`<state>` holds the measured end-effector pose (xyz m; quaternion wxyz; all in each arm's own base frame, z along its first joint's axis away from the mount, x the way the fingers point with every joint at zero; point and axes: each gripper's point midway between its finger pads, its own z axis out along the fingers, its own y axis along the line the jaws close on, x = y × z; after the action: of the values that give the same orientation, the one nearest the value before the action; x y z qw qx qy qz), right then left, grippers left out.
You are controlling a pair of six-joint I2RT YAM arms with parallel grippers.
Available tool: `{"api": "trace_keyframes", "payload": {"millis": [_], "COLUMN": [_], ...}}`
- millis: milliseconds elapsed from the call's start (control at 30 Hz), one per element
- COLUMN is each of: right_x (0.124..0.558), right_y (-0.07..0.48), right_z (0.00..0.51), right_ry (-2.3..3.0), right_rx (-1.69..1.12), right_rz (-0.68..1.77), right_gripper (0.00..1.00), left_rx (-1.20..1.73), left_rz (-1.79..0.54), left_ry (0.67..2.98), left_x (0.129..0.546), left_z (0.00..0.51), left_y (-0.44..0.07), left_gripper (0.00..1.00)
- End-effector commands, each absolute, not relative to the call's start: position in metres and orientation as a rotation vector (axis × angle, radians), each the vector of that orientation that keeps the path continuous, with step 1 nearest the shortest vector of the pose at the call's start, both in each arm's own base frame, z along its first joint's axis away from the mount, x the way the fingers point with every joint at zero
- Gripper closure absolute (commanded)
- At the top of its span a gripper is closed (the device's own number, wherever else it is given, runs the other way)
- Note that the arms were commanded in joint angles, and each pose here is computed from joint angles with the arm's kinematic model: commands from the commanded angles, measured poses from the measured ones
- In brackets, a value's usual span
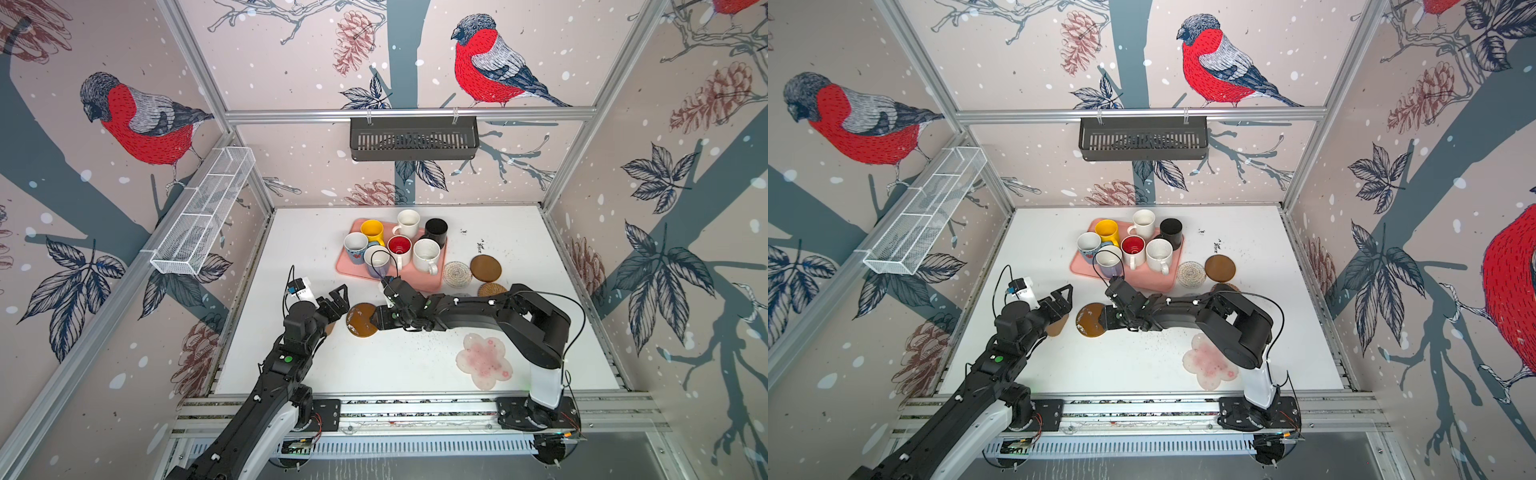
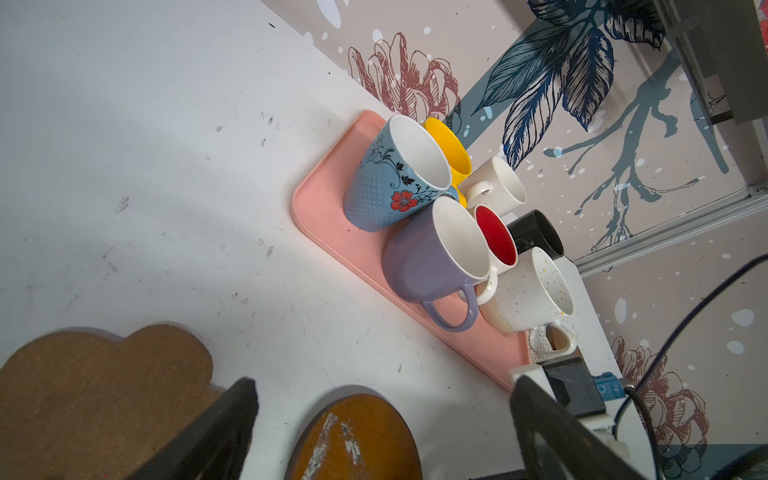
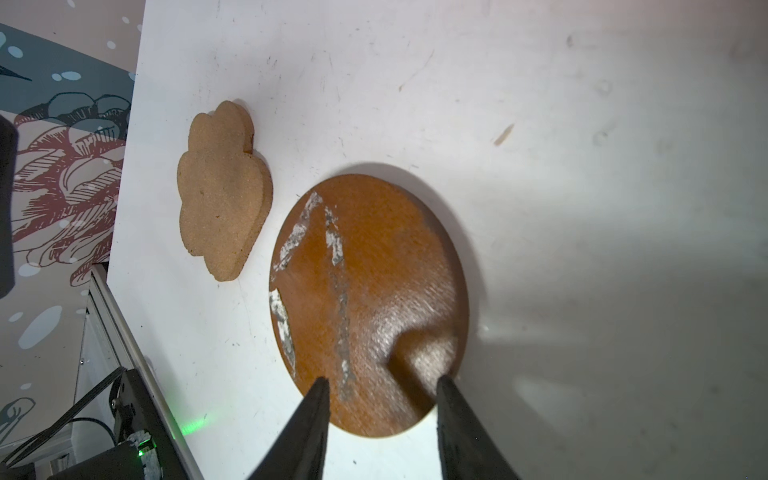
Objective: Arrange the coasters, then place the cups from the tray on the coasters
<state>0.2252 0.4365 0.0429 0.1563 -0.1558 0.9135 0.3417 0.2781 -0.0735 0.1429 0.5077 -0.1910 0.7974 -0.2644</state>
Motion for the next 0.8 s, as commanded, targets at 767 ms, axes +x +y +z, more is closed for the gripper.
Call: {"api": "trace_keyframes", "payload": {"millis": [767], "right_x": [0.225], "right_y": [0.459], "right_z": [0.048], "right_ry": [2.591], "right_rx": [-0.468], "right_rz": [1.028], "right_gripper": [0.57], "left_rx": [-0.449], "left_rz": [-0.628], "left_ry": [1.901], "left_x": [0.279], "left_z": [0.147], "left_y": [-0.072], "left_gripper": [0.05]}}
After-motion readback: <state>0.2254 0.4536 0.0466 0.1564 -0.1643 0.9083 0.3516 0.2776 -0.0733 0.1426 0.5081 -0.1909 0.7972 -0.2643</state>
